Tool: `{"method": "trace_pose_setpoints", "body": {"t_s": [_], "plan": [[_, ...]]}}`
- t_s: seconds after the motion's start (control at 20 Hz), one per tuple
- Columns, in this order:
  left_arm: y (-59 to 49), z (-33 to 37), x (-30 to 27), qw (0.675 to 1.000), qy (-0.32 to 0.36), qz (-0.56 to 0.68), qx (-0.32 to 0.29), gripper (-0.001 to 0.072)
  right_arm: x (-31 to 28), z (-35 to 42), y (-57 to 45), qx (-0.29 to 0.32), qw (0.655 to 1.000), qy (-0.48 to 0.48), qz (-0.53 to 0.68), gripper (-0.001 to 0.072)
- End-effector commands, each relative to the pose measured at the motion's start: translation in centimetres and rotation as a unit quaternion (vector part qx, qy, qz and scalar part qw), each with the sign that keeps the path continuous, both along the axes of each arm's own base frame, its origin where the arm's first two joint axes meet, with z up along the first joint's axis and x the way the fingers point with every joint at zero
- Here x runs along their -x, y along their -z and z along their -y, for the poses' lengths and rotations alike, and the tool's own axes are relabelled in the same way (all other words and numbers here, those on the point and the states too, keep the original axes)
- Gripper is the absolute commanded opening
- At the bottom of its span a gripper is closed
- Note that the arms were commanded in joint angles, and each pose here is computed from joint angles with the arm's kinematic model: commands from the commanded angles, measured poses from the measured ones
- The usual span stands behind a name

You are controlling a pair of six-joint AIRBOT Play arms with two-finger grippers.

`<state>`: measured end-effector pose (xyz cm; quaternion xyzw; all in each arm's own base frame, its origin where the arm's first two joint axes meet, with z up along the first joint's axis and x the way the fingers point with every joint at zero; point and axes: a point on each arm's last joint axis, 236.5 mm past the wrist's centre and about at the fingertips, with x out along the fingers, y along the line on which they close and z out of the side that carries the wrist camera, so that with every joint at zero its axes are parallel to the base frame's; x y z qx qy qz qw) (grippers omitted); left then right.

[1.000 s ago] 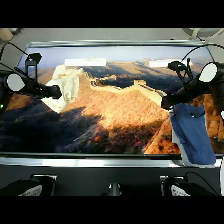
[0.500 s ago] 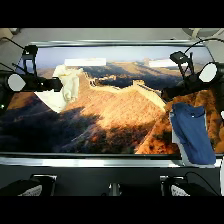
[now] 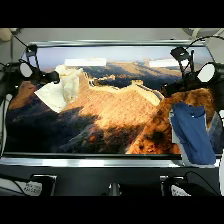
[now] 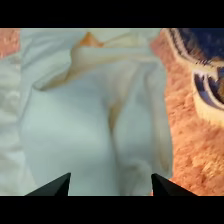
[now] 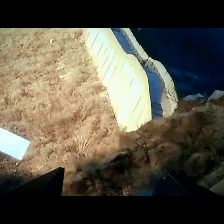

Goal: Fold the shirts.

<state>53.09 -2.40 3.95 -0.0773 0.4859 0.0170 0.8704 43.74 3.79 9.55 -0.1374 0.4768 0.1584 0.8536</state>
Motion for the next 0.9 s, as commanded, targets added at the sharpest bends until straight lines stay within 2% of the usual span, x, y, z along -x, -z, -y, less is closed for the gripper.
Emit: {"method": "trace_pose_setpoints", "body": {"t_s": [0.0,0.1,0.15,0.2,0.25,0.3,0.35,0.45,0.6,0.75,0.85], "plan": [[9.1,-1.3,2.2,0.985,-0.011,-0.17,0.0,0.0631,1.9,-0.2,1.6,-0.001,0.998,-0.008,-0.055,0.066],[12.3,-0.8,3.1,0.977,-0.007,-0.212,-0.001,0.0623,2.6,-0.3,2.1,-0.001,0.997,-0.011,-0.074,0.0658],[13.1,-0.7,3.2,0.976,-0.007,-0.22,-0.001,0.0597,2.7,-0.3,2.1,0.001,0.997,-0.017,-0.073,0.0658],[13.3,-0.6,3.2,0.976,-0.006,-0.22,-0.001,0.0438,2.6,-0.3,2.1,0.003,0.997,-0.022,-0.072,0.0658],[13.0,-0.5,3.0,0.976,-0.005,-0.216,0.0,0.0092,2.5,-0.3,2.1,0.004,0.997,-0.022,-0.069,0.0658],[12.3,-0.4,2.8,0.977,0.0,-0.212,0.0,0.0025,2.2,-0.3,1.8,0.006,0.998,-0.026,-0.059,0.0605],[10.8,-0.4,2.3,0.979,0.002,-0.204,0.0,0.0025,1.9,-0.3,1.5,0.01,0.998,-0.034,-0.051,0.0479],[4.6,0.5,-0.2,0.99,0.036,-0.135,0.002,0.0025,1.2,-0.1,-0.4,0.024,0.998,-0.049,-0.014,0.0484],[-12.8,5.6,-2.5,0.989,0.121,0.081,0.027,0.0025,0.4,1.0,-7.7,0.06,0.994,-0.053,0.08,0.0491],[-31.7,12.6,4.4,0.927,0.188,0.316,0.074,0.0025,1.7,1.9,-19.3,0.082,0.97,-0.035,0.226,0.0486],[-39.2,15.3,11.3,0.882,0.217,0.408,0.097,0.0025,4.4,1.9,-26.6,0.081,0.944,-0.024,0.319,0.0482]]}}
